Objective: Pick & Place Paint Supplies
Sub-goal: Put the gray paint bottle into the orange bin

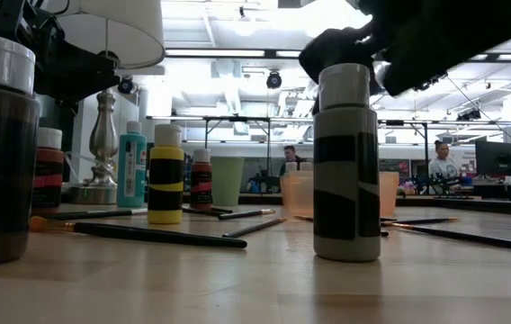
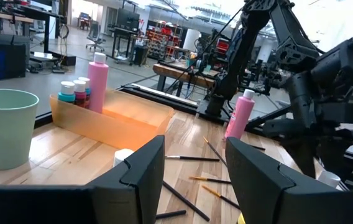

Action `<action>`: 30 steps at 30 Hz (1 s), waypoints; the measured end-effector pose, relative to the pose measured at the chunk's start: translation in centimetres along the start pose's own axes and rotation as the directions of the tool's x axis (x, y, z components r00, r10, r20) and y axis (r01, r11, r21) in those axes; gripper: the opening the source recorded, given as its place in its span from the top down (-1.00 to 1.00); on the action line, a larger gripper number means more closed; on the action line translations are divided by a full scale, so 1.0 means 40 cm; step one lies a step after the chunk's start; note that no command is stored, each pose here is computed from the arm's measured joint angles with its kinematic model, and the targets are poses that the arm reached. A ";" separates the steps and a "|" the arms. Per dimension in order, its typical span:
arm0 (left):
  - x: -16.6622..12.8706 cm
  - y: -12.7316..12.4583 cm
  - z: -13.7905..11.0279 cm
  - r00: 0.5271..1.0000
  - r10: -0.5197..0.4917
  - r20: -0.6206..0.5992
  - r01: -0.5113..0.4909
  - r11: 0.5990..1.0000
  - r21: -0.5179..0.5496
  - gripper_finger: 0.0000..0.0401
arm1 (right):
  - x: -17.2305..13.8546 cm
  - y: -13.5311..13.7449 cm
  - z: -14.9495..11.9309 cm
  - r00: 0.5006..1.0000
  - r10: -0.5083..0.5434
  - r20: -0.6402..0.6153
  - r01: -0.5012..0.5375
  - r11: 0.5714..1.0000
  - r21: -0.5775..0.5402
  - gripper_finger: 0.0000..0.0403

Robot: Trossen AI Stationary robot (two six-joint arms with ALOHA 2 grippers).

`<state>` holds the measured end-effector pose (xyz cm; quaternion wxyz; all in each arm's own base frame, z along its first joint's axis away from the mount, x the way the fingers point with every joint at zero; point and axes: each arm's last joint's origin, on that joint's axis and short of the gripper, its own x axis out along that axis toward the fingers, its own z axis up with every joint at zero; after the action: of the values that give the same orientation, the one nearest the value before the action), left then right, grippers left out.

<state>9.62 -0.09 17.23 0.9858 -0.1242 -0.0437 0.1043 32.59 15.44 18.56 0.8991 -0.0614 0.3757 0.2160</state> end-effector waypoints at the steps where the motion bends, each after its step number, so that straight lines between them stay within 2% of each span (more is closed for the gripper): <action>1: 0.000 0.000 0.000 1.000 0.000 0.001 0.000 1.000 0.000 0.16 | 0.000 0.000 -0.001 1.000 0.002 -0.004 -0.002 1.000 -0.002 -0.26; 18: 0.000 0.000 0.000 1.000 0.000 0.000 0.000 1.000 0.000 0.16 | 0.011 0.000 0.004 1.000 0.008 0.029 -0.008 1.000 -0.001 0.34; 23: 0.000 0.000 0.000 1.000 0.000 0.000 0.000 1.000 0.000 0.16 | 0.011 0.000 0.007 0.999 0.008 0.041 -0.008 1.000 0.002 0.43; 30: 0.000 0.000 0.000 1.000 0.000 0.000 0.000 1.000 0.000 0.16 | -0.009 -0.004 0.018 0.996 -0.059 0.066 0.048 0.986 0.158 0.42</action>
<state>9.62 -0.09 17.24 0.9858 -0.1242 -0.0439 0.1041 32.89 15.37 19.33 0.9194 0.0066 0.3576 0.1637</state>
